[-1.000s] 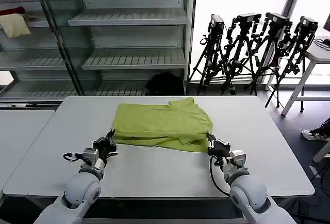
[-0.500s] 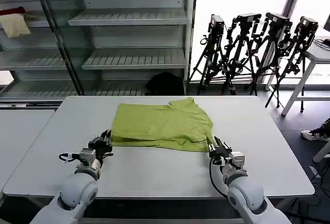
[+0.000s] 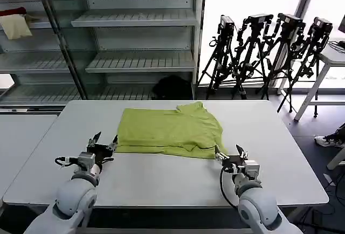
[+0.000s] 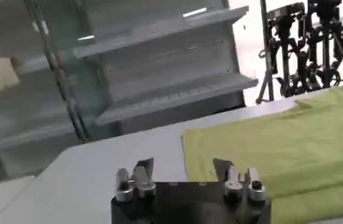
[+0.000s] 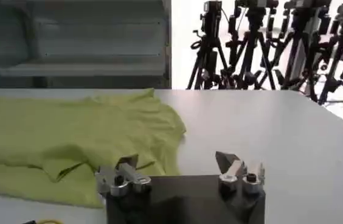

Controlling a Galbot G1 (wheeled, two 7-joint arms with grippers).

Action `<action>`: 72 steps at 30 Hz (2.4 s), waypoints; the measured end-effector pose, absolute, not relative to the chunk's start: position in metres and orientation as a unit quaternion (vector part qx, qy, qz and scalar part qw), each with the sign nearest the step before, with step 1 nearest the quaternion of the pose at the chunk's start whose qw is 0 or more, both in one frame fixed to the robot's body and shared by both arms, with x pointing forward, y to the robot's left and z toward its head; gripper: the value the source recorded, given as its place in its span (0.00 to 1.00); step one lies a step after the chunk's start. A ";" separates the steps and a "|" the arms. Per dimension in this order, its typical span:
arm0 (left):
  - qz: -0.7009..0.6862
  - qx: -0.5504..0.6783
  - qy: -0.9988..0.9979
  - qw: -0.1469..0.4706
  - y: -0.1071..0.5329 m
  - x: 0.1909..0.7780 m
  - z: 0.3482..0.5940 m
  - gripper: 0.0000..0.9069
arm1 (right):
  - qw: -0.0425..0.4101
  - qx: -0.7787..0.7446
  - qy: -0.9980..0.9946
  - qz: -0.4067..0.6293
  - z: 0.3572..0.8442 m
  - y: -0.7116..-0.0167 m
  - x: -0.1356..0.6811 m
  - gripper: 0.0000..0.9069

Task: Fold and organize the clothes.

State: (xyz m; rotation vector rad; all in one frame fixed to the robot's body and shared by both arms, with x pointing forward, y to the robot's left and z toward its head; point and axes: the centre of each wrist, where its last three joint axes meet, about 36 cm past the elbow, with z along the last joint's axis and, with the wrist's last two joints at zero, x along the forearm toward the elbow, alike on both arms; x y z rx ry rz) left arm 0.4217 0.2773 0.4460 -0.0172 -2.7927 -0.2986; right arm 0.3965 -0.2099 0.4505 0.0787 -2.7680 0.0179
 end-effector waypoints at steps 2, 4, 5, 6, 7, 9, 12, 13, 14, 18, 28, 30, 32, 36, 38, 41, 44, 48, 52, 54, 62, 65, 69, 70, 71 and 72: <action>-0.096 -0.007 -0.980 0.174 0.277 0.421 0.445 1.00 | 0.185 0.034 -0.982 0.008 0.453 -0.209 0.396 1.00; -0.088 -0.009 -0.979 0.183 0.279 0.420 0.445 1.00 | 0.184 0.041 -0.982 0.011 0.455 -0.208 0.395 1.00; -0.084 -0.010 -0.979 0.187 0.279 0.420 0.445 1.00 | 0.185 0.045 -0.982 0.013 0.455 -0.207 0.395 1.00; -0.080 -0.011 -0.978 0.190 0.280 0.420 0.446 1.00 | 0.186 0.049 -0.981 0.016 0.455 -0.207 0.395 1.00; -0.076 -0.012 -0.978 0.193 0.280 0.420 0.446 1.00 | 0.188 0.053 -0.981 0.018 0.455 -0.207 0.395 1.00; -0.067 -0.013 -0.978 0.198 0.281 0.420 0.446 1.00 | 0.190 0.060 -0.980 0.022 0.454 -0.206 0.394 0.98; -0.054 -0.018 -0.977 0.208 0.282 0.419 0.445 1.00 | 0.198 0.072 -0.977 0.024 0.452 -0.205 0.393 0.88; -0.050 -0.019 -0.976 0.210 0.282 0.418 0.445 1.00 | 0.200 0.074 -0.977 0.024 0.450 -0.205 0.393 0.84; -0.045 -0.021 -0.976 0.212 0.282 0.418 0.445 1.00 | 0.202 0.076 -0.976 0.024 0.450 -0.205 0.393 0.83; -0.029 -0.029 -0.975 0.219 0.281 0.418 0.443 0.91 | 0.207 0.081 -0.975 0.024 0.447 -0.205 0.395 0.73; -0.008 -0.044 -0.972 0.231 0.284 0.424 0.437 0.19 | 0.223 0.083 -0.971 0.021 0.438 -0.207 0.399 0.51; -0.006 -0.048 -0.971 0.235 0.285 0.425 0.435 0.07 | 0.224 0.082 -0.971 0.022 0.437 -0.208 0.398 0.46; -0.005 -0.050 -0.970 0.237 0.285 0.425 0.434 0.02 | 0.225 0.082 -0.971 0.022 0.436 -0.209 0.398 0.44; -0.003 -0.056 -0.969 0.240 0.287 0.425 0.432 0.02 | 0.227 0.083 -0.970 0.022 0.436 -0.211 0.397 0.32; -0.003 -0.060 -0.969 0.242 0.287 0.425 0.431 0.01 | 0.228 0.083 -0.970 0.022 0.435 -0.211 0.397 0.13; -0.004 -0.066 -0.968 0.242 0.286 0.425 0.430 0.01 | 0.228 0.086 -0.970 0.022 0.435 -0.211 0.397 0.00; -0.006 -0.072 -0.968 0.240 0.285 0.424 0.429 0.00 | 0.227 0.088 -0.970 0.022 0.437 -0.211 0.397 0.00; -0.013 -0.077 -0.969 0.235 0.285 0.424 0.430 0.00 | 0.224 0.089 -0.970 0.023 0.440 -0.212 0.398 0.00; -0.020 -0.077 -0.971 0.227 0.286 0.425 0.431 0.00 | 0.219 0.089 -0.971 0.024 0.444 -0.213 0.398 0.00; -0.024 -0.077 -0.971 0.224 0.286 0.424 0.431 0.00 | 0.218 0.089 -0.972 0.026 0.445 -0.214 0.397 0.00; -0.039 -0.069 -0.972 0.221 0.288 0.417 0.437 0.00 | 0.215 0.093 -0.972 0.034 0.454 -0.220 0.391 0.00; -0.048 -0.062 -0.972 0.221 0.290 0.413 0.441 0.00 | 0.214 0.096 -0.971 0.040 0.458 -0.223 0.386 0.00; -0.064 -0.050 -0.971 0.223 0.290 0.403 0.446 0.00 | 0.218 0.106 -0.969 0.050 0.462 -0.228 0.372 0.00; -0.068 -0.047 -0.971 0.223 0.289 0.399 0.447 0.00 | 0.220 0.109 -0.968 0.053 0.463 -0.230 0.367 0.00; -0.073 -0.044 -0.971 0.224 0.288 0.394 0.448 0.00 | 0.223 0.111 -0.967 0.057 0.464 -0.232 0.362 0.00; -0.076 -0.041 -0.971 0.224 0.287 0.390 0.449 0.00 | 0.225 0.113 -0.966 0.061 0.464 -0.233 0.357 0.00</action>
